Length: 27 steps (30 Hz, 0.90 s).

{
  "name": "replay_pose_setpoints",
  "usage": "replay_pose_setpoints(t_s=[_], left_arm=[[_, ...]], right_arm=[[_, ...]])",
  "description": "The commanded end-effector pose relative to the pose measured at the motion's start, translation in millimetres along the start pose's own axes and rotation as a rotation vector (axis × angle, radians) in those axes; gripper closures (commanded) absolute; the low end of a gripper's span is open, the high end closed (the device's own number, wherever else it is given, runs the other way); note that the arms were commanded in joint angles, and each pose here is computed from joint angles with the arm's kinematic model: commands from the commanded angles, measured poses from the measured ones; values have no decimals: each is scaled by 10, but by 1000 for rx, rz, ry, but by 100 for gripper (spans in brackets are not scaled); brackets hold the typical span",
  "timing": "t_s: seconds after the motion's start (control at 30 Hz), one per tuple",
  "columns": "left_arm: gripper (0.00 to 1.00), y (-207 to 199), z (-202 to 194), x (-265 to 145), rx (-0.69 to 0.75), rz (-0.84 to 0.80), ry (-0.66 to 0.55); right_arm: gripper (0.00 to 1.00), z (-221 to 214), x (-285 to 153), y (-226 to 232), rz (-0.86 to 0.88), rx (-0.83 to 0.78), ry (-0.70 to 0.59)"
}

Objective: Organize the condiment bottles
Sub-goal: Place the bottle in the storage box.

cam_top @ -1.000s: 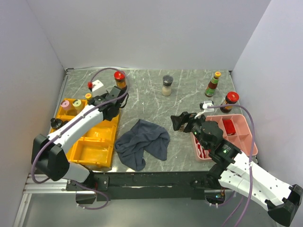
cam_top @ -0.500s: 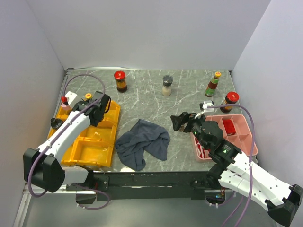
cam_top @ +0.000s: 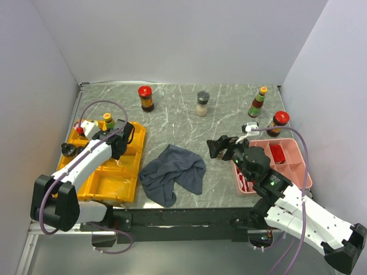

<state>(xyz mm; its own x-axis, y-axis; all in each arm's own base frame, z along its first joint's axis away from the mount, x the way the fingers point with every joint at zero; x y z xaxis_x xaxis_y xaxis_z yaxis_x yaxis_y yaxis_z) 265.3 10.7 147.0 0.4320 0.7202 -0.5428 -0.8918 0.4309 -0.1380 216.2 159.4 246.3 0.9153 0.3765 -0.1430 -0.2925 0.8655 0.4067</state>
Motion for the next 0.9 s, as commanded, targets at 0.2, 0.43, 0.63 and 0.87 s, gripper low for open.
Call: replay_pose_setpoints(t_s=[0.2,0.43,0.63,0.87], left_arm=[[62,-33,22,126,-31,5,-47],[50,-24,-37,141,-17,5,-29],[46,8,-39,157,-2,42,-36],[31,-11,24,122,2,61,-37]], right_arm=[[0,87,-10,30,14,14,-38],[0,95,-14,29,14,15,-41],[0,91,-12,31,15,16,-39],[0,91,-16,29,16,15,-40]])
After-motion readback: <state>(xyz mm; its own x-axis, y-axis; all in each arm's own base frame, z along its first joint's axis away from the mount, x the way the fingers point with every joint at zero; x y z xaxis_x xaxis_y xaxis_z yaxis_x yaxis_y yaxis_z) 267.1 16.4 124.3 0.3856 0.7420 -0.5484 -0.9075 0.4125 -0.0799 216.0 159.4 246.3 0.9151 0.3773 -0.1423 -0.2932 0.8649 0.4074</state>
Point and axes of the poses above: each gripper's point midway between its finger pads, its own x axis out along the fingers, its own y axis along the line the jaws close on, z = x × y, the point moved 3 cm from there along -x, back along the fingers, and after that the axes turned 2 degrees about x, right-handed, at the moved point
